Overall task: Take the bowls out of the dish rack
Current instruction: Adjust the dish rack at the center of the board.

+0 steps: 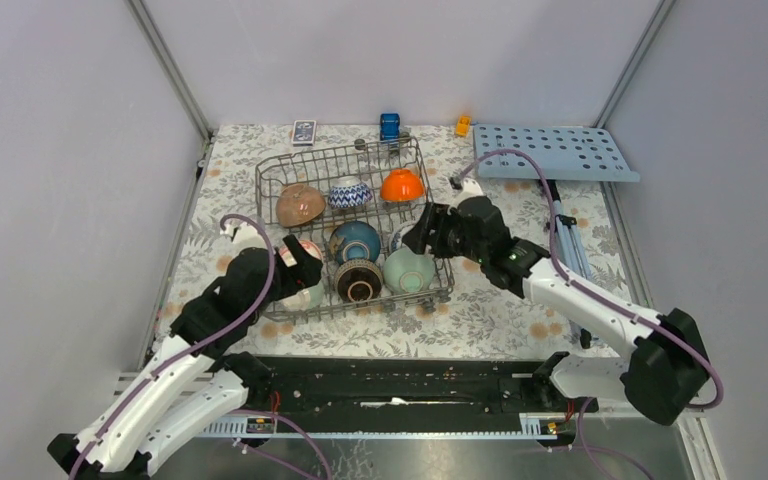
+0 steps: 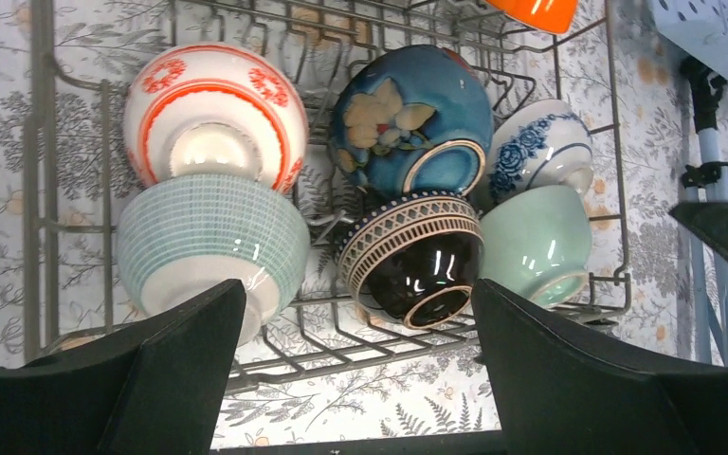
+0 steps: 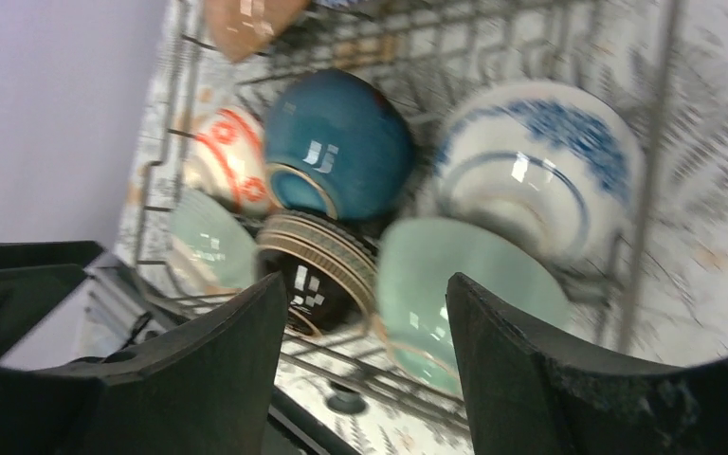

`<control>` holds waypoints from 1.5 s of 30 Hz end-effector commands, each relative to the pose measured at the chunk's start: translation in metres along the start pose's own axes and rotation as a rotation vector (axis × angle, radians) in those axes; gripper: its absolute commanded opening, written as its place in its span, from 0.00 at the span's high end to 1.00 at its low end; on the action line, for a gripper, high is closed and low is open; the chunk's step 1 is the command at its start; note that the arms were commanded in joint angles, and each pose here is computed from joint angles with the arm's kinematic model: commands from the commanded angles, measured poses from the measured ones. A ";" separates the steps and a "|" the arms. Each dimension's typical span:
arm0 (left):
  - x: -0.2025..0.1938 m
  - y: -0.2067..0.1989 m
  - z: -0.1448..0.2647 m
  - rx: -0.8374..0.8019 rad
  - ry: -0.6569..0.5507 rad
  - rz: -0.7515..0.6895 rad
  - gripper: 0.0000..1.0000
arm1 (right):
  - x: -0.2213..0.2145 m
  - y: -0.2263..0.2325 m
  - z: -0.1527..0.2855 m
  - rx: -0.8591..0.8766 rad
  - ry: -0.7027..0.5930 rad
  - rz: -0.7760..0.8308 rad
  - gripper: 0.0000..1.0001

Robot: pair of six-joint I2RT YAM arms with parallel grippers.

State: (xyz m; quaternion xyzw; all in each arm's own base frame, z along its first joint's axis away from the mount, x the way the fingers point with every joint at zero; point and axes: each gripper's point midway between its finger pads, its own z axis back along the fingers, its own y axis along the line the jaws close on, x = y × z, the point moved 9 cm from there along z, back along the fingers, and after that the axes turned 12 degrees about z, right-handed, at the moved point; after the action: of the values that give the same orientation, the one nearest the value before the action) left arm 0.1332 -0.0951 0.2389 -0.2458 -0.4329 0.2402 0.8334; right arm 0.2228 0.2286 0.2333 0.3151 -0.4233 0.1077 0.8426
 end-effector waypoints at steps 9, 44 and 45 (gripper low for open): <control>0.032 -0.003 0.005 0.153 -0.191 -0.033 0.07 | -0.048 -0.050 0.033 -0.334 0.021 0.002 0.38; 0.077 0.088 -0.126 0.590 -0.092 0.149 0.53 | -0.065 -0.063 0.005 -0.376 0.116 0.058 0.55; 0.076 0.089 -0.128 0.599 -0.085 0.147 0.55 | -0.065 -0.063 0.004 -0.377 0.115 0.058 0.55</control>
State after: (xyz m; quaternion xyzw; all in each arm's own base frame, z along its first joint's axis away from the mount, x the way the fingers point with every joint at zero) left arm 0.2508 -0.0069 0.1649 -0.0008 -0.3463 0.4259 0.8359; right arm 0.1966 0.1760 0.1430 0.1307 -0.3679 0.0686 0.9181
